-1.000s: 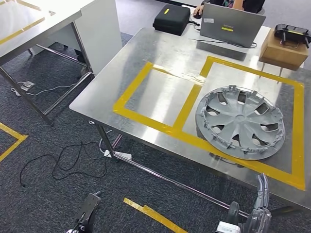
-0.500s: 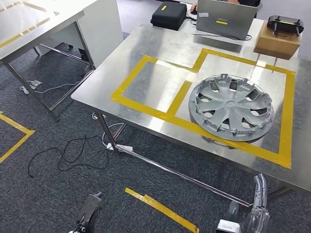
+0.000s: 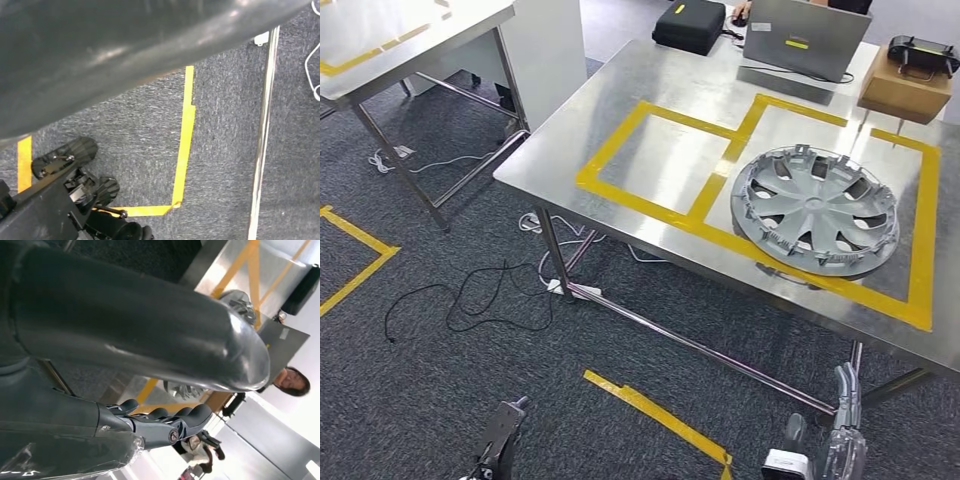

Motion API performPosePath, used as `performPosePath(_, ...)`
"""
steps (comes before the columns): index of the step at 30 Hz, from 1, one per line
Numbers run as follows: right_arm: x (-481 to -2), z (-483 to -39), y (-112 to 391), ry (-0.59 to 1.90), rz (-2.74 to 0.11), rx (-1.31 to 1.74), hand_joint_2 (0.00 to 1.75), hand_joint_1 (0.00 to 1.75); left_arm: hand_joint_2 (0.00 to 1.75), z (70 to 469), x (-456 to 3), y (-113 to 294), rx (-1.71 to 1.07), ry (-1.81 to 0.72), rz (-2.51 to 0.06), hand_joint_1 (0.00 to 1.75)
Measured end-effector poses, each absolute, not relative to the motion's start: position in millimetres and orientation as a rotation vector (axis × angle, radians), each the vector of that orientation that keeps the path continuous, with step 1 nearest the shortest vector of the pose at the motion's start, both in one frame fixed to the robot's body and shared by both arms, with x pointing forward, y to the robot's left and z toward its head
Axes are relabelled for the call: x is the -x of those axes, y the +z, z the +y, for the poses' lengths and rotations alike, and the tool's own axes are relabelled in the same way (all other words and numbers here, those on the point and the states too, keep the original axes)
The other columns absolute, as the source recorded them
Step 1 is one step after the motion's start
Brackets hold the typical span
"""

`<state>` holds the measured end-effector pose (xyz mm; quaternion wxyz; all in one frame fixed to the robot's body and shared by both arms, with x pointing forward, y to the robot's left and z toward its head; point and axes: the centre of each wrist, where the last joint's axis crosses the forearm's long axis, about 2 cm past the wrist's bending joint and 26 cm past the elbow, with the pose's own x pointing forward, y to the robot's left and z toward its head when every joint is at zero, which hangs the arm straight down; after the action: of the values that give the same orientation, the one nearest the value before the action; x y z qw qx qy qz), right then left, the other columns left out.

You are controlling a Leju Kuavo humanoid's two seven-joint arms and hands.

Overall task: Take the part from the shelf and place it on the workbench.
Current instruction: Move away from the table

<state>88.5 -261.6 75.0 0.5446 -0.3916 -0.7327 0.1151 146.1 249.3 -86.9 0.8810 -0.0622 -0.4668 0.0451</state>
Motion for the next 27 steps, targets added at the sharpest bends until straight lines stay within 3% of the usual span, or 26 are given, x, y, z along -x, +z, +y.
performPosePath(6, -94, -259, 46, 0.290, -1.641, 0.873, 0.00, 0.00, 0.00, 246, -147, -86, 0.141, 0.096, -0.977, 0.00)
performPosePath(15, -70, -283, -38, 0.403, -1.307, 0.875, 0.00, 0.00, 0.00, 247, -143, -88, 0.143, 0.090, -0.970, 0.00)
performPosePath(27, -45, -272, -98, 0.060, -0.905, 0.614, 0.00, 0.00, 0.00, 247, -144, -87, 0.147, 0.089, -0.980, 0.00)
